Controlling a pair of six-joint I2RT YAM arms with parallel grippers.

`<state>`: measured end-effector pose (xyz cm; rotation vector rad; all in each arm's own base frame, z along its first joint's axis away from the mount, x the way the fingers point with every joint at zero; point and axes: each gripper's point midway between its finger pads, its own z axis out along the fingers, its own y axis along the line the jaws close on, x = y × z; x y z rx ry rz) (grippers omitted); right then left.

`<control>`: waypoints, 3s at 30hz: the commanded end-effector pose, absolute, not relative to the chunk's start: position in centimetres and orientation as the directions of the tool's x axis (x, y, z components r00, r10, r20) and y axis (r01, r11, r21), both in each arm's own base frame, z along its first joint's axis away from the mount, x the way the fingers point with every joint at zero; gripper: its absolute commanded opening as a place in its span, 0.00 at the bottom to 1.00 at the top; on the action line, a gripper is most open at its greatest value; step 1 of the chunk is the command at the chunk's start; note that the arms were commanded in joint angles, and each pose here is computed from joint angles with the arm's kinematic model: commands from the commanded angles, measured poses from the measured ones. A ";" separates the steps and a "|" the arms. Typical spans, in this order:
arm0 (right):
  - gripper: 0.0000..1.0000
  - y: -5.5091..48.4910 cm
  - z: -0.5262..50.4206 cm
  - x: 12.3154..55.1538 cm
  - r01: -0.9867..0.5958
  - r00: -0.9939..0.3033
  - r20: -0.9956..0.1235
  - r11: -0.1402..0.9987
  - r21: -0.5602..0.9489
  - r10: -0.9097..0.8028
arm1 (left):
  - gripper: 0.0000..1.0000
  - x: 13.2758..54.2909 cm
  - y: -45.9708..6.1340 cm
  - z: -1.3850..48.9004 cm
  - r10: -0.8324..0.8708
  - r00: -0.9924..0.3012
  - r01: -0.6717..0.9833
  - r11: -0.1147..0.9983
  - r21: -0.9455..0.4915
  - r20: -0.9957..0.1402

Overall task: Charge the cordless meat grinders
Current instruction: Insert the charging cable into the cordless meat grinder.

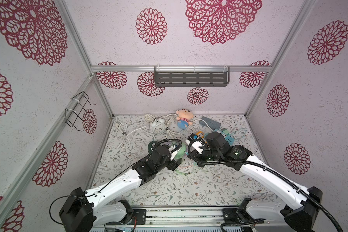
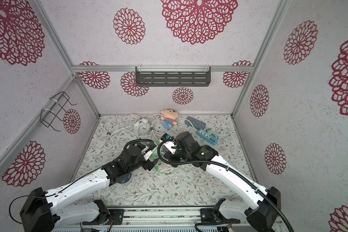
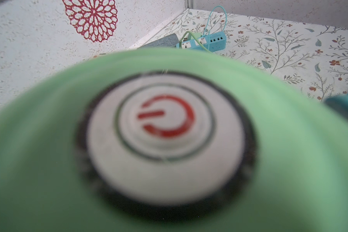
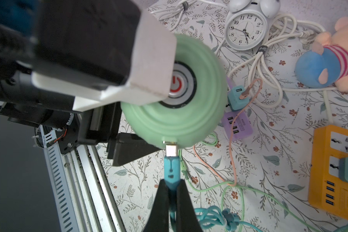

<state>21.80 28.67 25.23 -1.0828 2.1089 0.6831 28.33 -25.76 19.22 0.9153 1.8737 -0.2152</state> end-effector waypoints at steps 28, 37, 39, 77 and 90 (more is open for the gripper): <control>0.00 30.6 28.5 22.4 -0.873 -0.389 -0.797 0.462 0.157 -0.462 | 0.77 28.1 -26.5 20.6 0.512 -0.173 0.708 0.659 0.255 -0.842; 0.00 31.2 29.2 22.1 -0.882 -0.385 -0.810 0.434 0.182 -0.443 | 0.77 28.3 -26.7 20.9 0.510 -0.158 0.701 0.661 0.267 -0.846; 0.00 31.3 29.3 21.9 -0.884 -0.385 -0.813 0.426 0.189 -0.437 | 0.77 28.3 -26.8 20.8 0.514 -0.153 0.703 0.657 0.272 -0.844; 0.00 29.2 31.6 24.1 -0.863 -0.400 -0.851 0.453 0.224 -0.340 | 0.74 26.0 -29.3 19.6 0.549 -0.110 0.765 0.579 0.282 -0.829; 0.00 30.7 32.1 25.3 -0.870 -0.400 -0.852 0.431 0.238 -0.337 | 0.71 23.9 -30.9 19.9 0.612 -0.042 0.788 0.506 0.351 -0.790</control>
